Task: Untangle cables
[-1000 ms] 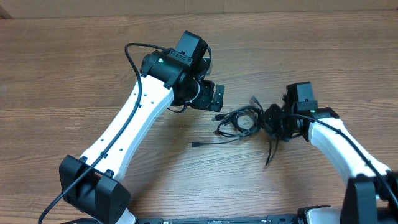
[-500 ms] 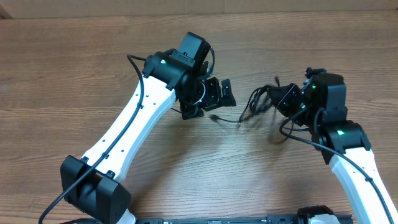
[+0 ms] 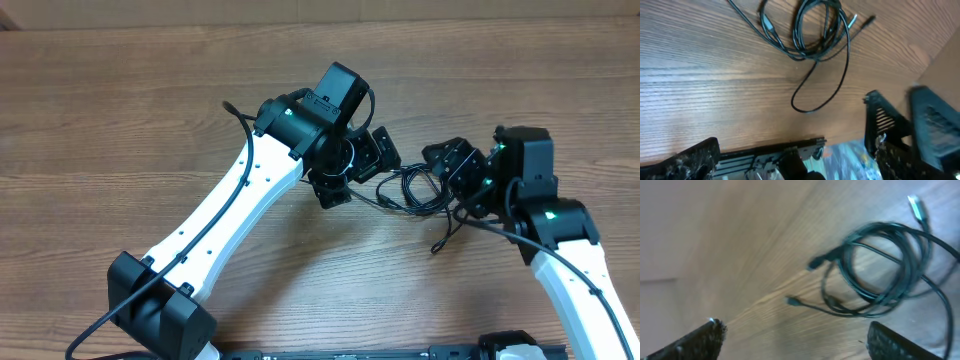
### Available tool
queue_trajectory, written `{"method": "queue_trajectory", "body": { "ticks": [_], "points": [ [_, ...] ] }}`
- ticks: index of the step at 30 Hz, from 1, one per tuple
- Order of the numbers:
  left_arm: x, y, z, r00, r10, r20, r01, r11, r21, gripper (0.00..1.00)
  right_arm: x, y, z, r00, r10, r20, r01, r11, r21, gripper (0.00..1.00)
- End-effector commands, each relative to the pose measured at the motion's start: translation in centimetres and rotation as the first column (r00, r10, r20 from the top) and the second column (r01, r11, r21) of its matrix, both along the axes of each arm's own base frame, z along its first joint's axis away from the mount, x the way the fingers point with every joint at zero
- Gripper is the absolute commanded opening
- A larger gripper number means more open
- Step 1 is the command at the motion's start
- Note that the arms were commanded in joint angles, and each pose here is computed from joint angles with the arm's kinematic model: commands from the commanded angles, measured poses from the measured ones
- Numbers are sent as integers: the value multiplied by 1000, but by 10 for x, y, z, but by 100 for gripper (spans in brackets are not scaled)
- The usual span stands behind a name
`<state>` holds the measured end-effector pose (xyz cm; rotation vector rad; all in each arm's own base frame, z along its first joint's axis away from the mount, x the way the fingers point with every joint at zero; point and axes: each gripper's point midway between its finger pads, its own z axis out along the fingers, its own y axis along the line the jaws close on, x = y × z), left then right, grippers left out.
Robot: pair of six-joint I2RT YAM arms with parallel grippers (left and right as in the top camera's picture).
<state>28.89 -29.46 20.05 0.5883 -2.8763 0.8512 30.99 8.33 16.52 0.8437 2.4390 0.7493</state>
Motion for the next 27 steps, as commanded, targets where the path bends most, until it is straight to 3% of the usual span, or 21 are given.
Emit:
{"method": "queue_trajectory", "body": {
  "ticks": [1, 9, 14, 17, 27],
  "points": [
    [8, 11, 9, 997, 62, 52, -64, 997, 35, 100, 8, 0, -22, 998, 12, -70, -14, 1000, -28, 90],
    [23, 54, -4, 986, 149, 73, -160, 972, 173, 100, -9, 2, -92, 919, -78, -386, 82, 997, -5, 87],
    [29, 69, -6, 985, 151, 83, -165, 966, 197, 100, -18, -4, -107, 883, -151, -444, 154, 988, -29, 88],
    [31, 72, -6, 983, 161, 89, -176, 963, 204, 99, -24, -17, -118, 858, -232, -459, 213, 973, -93, 100],
    [30, 74, -7, 983, 161, 88, -177, 961, 214, 100, -41, -21, -150, 804, -330, -495, 326, 940, -98, 93]
  ]
}}
